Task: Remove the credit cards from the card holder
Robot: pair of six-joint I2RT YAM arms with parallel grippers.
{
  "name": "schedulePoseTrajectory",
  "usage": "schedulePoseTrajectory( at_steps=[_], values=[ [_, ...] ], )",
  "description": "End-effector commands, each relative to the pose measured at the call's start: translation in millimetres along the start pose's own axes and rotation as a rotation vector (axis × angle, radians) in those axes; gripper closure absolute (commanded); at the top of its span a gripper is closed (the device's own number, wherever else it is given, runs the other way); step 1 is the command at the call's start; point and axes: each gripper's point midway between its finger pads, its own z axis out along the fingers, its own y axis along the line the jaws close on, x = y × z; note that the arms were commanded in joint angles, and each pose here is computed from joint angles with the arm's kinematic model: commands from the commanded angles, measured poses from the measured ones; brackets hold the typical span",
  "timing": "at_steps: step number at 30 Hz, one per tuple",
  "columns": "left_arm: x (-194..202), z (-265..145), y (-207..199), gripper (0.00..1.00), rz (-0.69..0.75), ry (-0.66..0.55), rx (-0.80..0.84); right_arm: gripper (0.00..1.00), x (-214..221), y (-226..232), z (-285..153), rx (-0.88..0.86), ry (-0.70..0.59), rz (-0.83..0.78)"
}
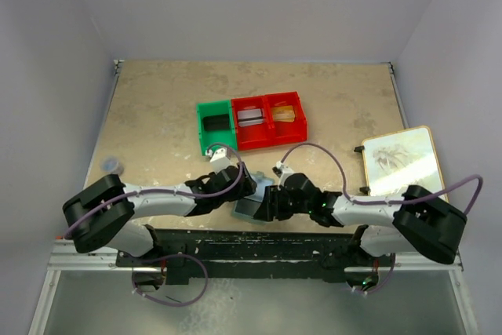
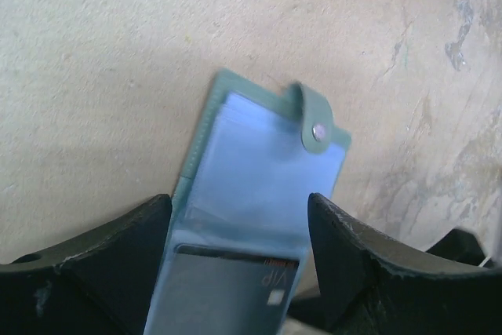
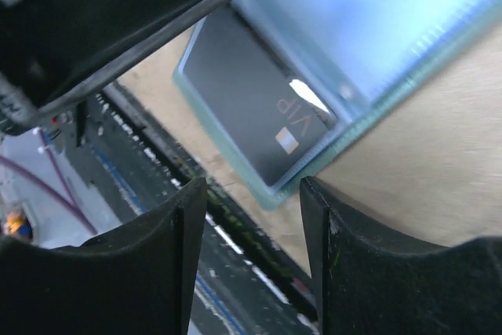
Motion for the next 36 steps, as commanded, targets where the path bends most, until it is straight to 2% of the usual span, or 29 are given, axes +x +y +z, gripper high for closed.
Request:
schedulePoseTrajectory(
  at_steps=[1, 7, 11, 13, 17, 22, 28, 31, 33, 36],
  values=[
    [-9, 10, -11, 0.32, 0.088, -0.013, -0.006, 0.46, 10, 18, 15, -0.030, -0.009, 0.063],
    [-9, 24, -38, 0.32, 0.157, 0.039, 0.046, 0.45, 0, 24, 33, 0.011, -0.072, 0.081],
    [-24, 32, -31, 0.34, 0.085, 0.047, 0.043, 0.45, -11, 26, 27, 0.002, -0.138, 0.109],
    [-41, 23, -27, 0.34, 0.052, 0.012, 0.058, 0.46, -14, 26, 21, -0.005, -0.163, 0.109],
    [-72, -15, -38, 0.30, 0.142, -0.043, 0.070, 0.46, -15, 25, 4, 0.001, -0.174, 0.121],
    [-93, -50, -6, 0.27, 0.185, -0.129, -0.024, 0.47, -45, 21, -11, 0.053, -0.274, 0.068],
    [-57, -52, 16, 0.32, 0.047, -0.045, 0.024, 0.55, -83, 26, -11, -0.035, -0.263, -0.035],
    [-41, -50, 23, 0.36, -0.021, -0.011, 0.052, 0.56, -82, 28, 0, -0.027, -0.201, -0.104],
    [-33, -48, 26, 0.37, -0.049, 0.008, 0.069, 0.61, -77, 21, 9, 0.016, -0.148, -0.113],
    [-26, -48, 22, 0.39, -0.057, 0.033, 0.094, 0.63, -71, 24, 18, -0.014, -0.107, -0.132]
  ],
)
